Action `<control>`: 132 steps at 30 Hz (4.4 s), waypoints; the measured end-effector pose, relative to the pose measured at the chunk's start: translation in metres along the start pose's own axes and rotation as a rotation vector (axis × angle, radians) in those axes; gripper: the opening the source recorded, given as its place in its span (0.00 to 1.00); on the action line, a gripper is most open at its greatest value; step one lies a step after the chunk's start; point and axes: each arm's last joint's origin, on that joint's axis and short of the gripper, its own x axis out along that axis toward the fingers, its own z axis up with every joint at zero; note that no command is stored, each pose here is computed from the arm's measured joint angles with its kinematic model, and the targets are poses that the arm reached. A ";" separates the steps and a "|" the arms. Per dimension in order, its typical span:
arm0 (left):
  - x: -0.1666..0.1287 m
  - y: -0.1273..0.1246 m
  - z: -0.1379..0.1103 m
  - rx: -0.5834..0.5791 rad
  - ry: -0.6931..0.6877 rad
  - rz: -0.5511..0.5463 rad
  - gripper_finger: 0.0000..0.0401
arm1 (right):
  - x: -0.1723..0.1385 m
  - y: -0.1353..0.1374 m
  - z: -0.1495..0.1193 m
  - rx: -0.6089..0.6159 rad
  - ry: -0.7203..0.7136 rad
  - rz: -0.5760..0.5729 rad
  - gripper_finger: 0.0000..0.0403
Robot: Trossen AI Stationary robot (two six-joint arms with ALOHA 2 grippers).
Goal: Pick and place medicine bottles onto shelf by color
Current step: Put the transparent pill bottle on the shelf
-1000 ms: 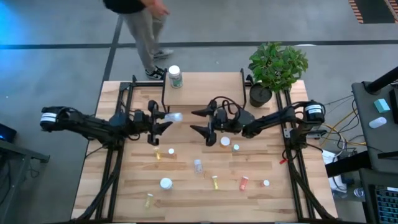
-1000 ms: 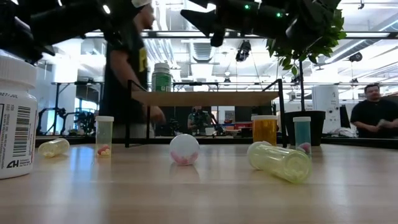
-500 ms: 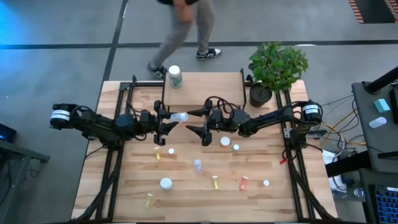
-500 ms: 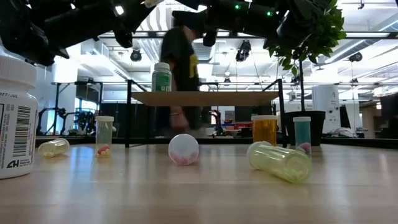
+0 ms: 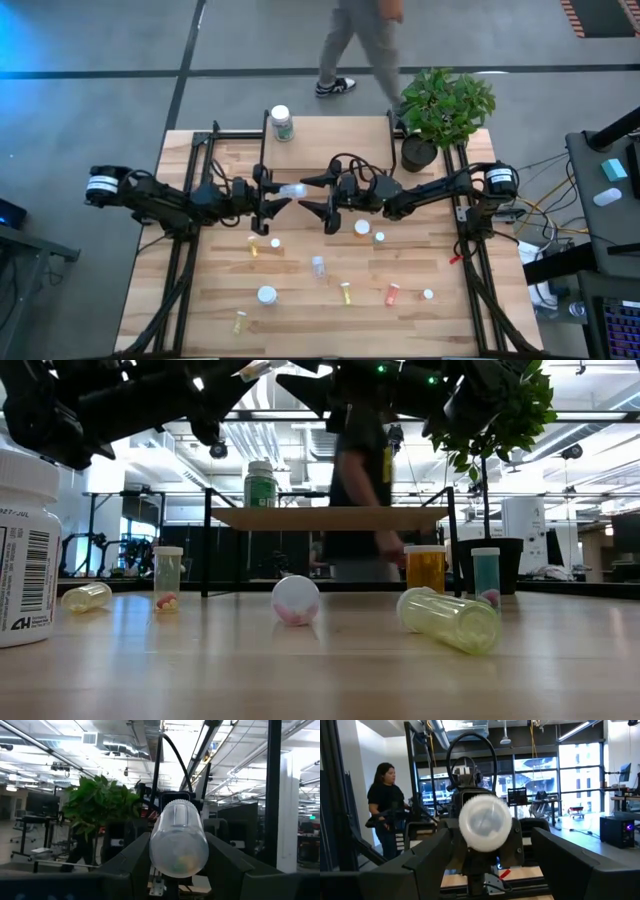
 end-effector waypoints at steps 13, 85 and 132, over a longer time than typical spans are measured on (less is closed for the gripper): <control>0.001 -0.001 -0.003 -0.004 0.010 -0.011 0.35 | 0.000 0.000 0.000 -0.013 0.001 0.000 0.52; -0.064 0.025 0.034 0.155 0.509 0.592 0.56 | 0.095 -0.133 -0.006 -0.145 0.845 -0.413 0.32; -0.063 0.024 0.034 0.101 0.499 0.571 0.56 | 0.088 -0.124 0.036 -0.189 0.830 -0.299 0.48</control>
